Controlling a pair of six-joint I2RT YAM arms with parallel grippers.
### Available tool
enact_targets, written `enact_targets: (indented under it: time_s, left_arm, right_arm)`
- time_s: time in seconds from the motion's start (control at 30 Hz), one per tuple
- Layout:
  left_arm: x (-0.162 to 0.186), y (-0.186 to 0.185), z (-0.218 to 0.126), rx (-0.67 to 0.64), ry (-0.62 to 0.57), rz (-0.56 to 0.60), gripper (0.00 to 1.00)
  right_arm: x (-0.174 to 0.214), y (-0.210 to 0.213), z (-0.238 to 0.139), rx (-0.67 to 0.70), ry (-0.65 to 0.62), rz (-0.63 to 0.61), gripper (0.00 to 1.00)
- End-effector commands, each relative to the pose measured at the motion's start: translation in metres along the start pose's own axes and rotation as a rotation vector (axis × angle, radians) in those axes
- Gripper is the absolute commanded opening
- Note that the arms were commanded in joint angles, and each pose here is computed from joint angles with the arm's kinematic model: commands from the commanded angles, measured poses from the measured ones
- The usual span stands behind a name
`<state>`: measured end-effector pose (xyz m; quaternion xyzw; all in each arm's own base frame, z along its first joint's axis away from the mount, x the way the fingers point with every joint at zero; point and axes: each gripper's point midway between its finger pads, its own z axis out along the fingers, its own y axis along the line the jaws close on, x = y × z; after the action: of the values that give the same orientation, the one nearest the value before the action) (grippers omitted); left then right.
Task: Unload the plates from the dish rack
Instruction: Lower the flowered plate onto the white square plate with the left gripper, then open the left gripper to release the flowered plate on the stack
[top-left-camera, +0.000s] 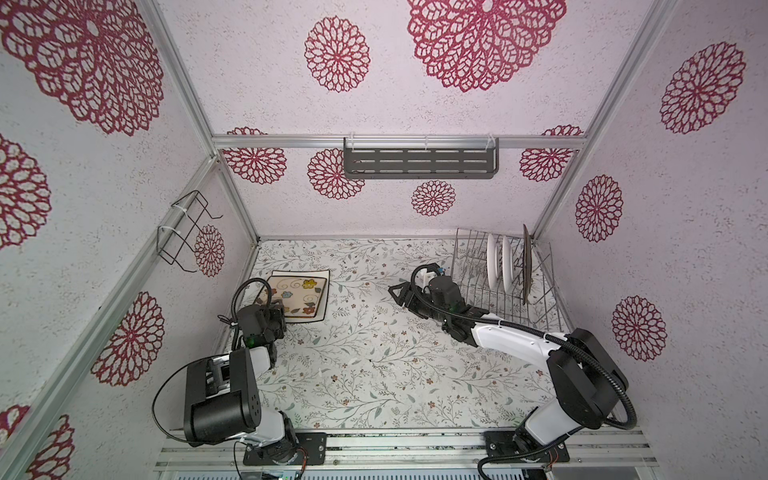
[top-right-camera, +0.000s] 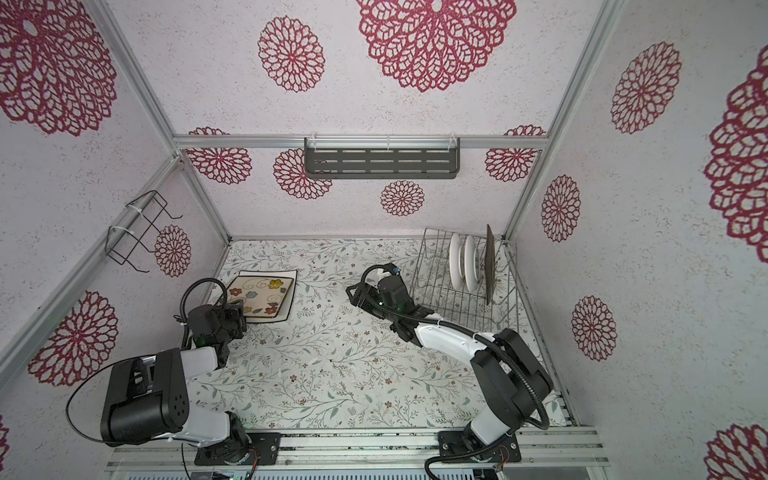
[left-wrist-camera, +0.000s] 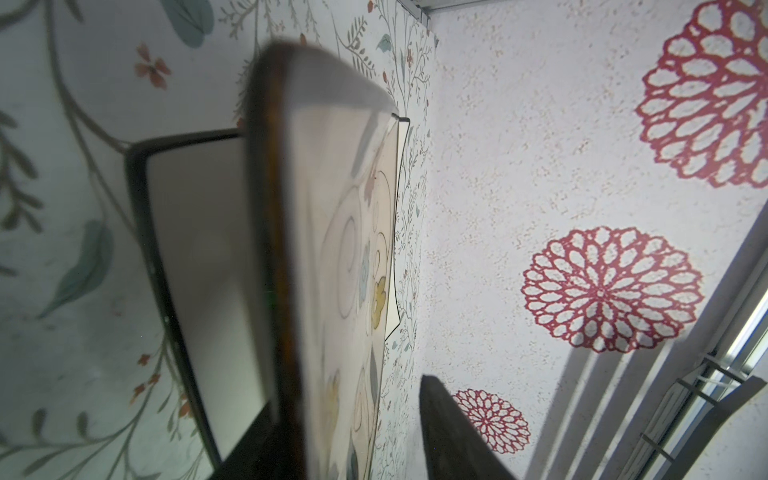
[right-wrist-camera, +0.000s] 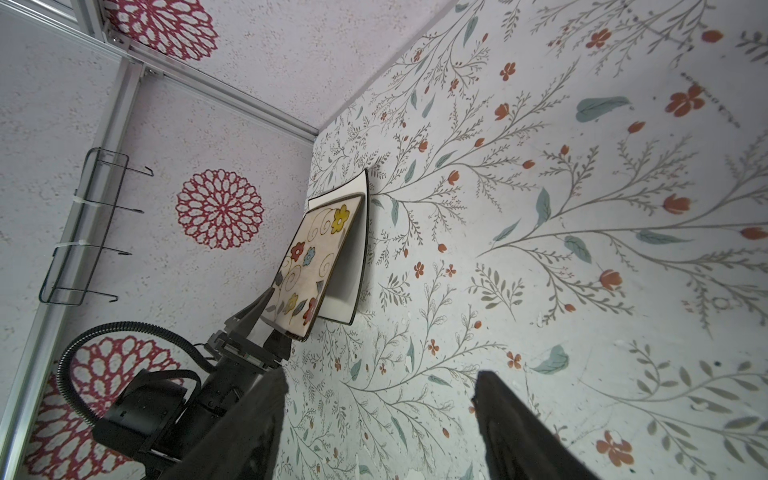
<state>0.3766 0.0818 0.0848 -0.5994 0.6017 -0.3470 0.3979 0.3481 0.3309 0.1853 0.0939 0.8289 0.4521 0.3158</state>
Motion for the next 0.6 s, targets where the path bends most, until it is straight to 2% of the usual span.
enact_targets:
  time_s: [0.0,0.57]
  left_arm:
    - [-0.01,-0.047,-0.006,0.125,-0.028,0.054,0.59]
    - [-0.001,-0.038,0.002,0.043,0.028,0.081,0.77]
  right_arm:
    - [0.001,0.003,-0.001,-0.022,-0.003,0.005,0.74]
    - [0.001,0.005,0.0,-0.029,-0.002,0.005,0.74]
